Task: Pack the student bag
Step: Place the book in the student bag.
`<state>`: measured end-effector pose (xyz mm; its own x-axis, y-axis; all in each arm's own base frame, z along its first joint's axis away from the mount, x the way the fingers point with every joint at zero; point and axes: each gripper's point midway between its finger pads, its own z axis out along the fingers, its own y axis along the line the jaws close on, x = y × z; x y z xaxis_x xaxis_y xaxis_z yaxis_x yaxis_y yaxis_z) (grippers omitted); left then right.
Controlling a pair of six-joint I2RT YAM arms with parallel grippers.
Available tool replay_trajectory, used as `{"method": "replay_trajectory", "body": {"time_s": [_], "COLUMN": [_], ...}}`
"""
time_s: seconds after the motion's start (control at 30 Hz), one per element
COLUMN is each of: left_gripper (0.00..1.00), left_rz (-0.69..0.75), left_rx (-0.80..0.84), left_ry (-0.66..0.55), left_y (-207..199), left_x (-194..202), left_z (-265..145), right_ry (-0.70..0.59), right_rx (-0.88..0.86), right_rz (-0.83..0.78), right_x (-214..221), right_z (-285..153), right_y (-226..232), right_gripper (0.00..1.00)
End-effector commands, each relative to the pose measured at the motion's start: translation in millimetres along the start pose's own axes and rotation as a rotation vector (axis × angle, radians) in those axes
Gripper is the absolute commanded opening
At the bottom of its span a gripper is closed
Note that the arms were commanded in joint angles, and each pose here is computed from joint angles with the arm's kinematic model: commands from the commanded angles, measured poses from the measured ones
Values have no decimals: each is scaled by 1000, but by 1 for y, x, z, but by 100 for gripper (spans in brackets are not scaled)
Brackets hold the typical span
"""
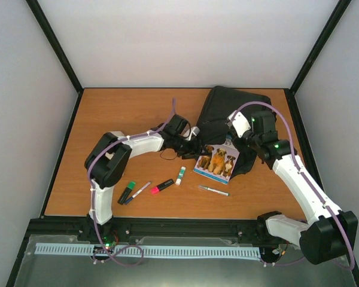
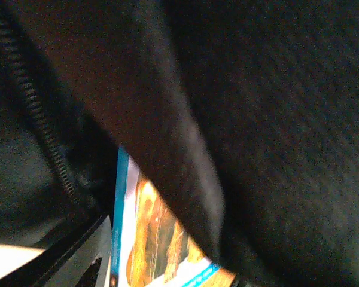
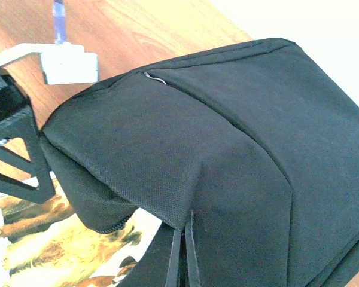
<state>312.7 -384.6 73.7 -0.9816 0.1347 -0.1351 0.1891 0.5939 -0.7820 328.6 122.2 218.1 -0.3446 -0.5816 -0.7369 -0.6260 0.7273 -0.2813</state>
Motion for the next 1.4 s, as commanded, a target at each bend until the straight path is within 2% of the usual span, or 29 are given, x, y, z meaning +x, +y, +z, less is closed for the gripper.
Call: {"method": "replay_trajectory", "body": {"time_s": [0.0, 0.1, 0.27, 0.5, 0.53, 0.6, 0.73, 0.77, 1.2, 1.37], "left_gripper": [67, 70, 71, 62, 58, 42, 3, 1, 1, 1], "left_rz": [-5, 10, 57, 204, 226, 257, 302, 307, 326, 313], "left_rx": [-109, -174, -280, -314, -323, -346, -322, -307, -219, -202], "left_ry": [-54, -62, -76, -129, -136, -148, -178, -177, -199, -250], "left_y": [-6, -4, 0, -6, -6, -1, 8, 12, 17, 10], "left_x": [-8, -4, 16, 56, 61, 70, 78, 81, 68, 54], "left_z": [-31, -43, -63, -68, -67, -63, -45, -40, 3, 7], "right_ry": [-137, -137, -152, -139, -141, -152, -179, -183, -216, -213], "right_rx": [44, 35, 14, -25, -23, -19, -29, -41, -95, -85], "right_rz": [1, 3, 11, 33, 33, 34, 42, 47, 84, 103], "right_x": [-34, -40, -51, -38, -37, -32, -31, -31, -30, -26], "right_z": [-16, -15, -18, -9, -10, -12, -16, -15, -19, -20], "right_y": [-13, -15, -15, -5, -4, -1, 3, 5, 13, 7], "right_gripper": [3, 3, 3, 3, 3, 3, 3, 3, 3, 3]}}
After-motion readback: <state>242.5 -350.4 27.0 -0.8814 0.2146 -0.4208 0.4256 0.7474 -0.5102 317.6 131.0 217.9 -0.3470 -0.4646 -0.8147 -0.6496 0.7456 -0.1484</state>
